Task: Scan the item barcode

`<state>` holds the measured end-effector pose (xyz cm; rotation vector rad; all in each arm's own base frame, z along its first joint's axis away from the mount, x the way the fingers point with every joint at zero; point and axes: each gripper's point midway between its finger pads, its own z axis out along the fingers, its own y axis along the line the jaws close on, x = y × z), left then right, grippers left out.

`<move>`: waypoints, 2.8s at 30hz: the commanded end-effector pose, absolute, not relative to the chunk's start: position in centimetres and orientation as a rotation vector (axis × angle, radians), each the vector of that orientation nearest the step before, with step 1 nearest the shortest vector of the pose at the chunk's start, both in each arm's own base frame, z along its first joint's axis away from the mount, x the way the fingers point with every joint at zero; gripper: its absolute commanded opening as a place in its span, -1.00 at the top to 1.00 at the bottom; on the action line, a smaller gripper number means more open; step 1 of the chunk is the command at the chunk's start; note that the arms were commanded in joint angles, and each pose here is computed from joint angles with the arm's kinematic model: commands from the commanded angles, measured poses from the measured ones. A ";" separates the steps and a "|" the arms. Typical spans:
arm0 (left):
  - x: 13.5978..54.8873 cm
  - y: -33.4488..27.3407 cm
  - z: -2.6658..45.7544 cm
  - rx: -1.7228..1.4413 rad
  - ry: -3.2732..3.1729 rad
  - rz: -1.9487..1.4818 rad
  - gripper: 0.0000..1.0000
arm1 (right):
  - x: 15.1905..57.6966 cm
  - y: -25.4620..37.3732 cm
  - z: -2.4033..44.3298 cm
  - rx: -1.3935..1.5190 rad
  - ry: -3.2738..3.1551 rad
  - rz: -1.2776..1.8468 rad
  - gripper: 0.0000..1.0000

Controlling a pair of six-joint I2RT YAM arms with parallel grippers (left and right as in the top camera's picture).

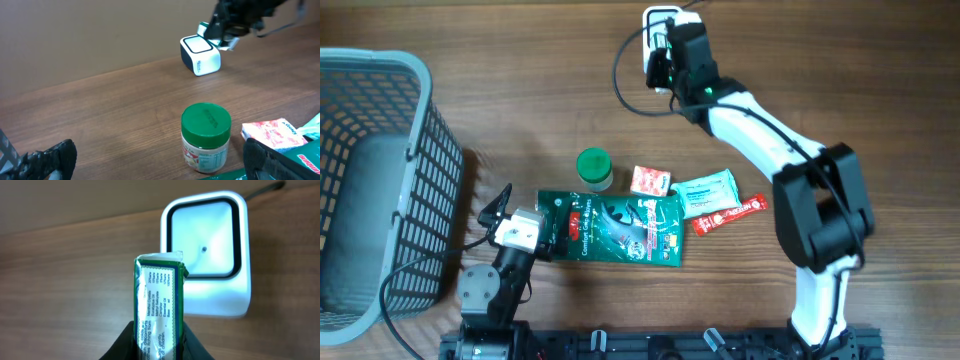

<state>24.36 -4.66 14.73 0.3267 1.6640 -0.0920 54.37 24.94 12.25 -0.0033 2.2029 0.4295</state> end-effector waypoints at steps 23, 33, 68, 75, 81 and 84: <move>24.2 -5.1 14.7 0.338 1.662 -0.114 -1.00 | 51.2 -11.7 13.1 0.804 2.292 -0.657 0.91; 24.2 -5.1 14.7 0.338 1.662 -0.114 -1.00 | 36.7 -33.5 4.7 1.497 2.361 -0.508 -0.53; 24.2 -5.1 14.7 0.338 1.662 -0.114 -1.00 | 26.4 11.3 12.7 0.124 2.770 0.433 -0.99; 24.2 -5.1 14.7 0.338 1.662 -0.114 -1.00 | 30.8 10.3 7.7 0.045 2.796 0.241 -1.00; 24.2 -5.1 14.7 0.338 1.661 -0.114 -1.00 | 29.7 12.5 1.6 -0.145 2.980 0.394 -0.91; 24.2 -5.1 14.7 0.338 1.661 -0.114 -1.00 | 28.8 12.4 0.3 -0.139 3.041 0.394 -0.27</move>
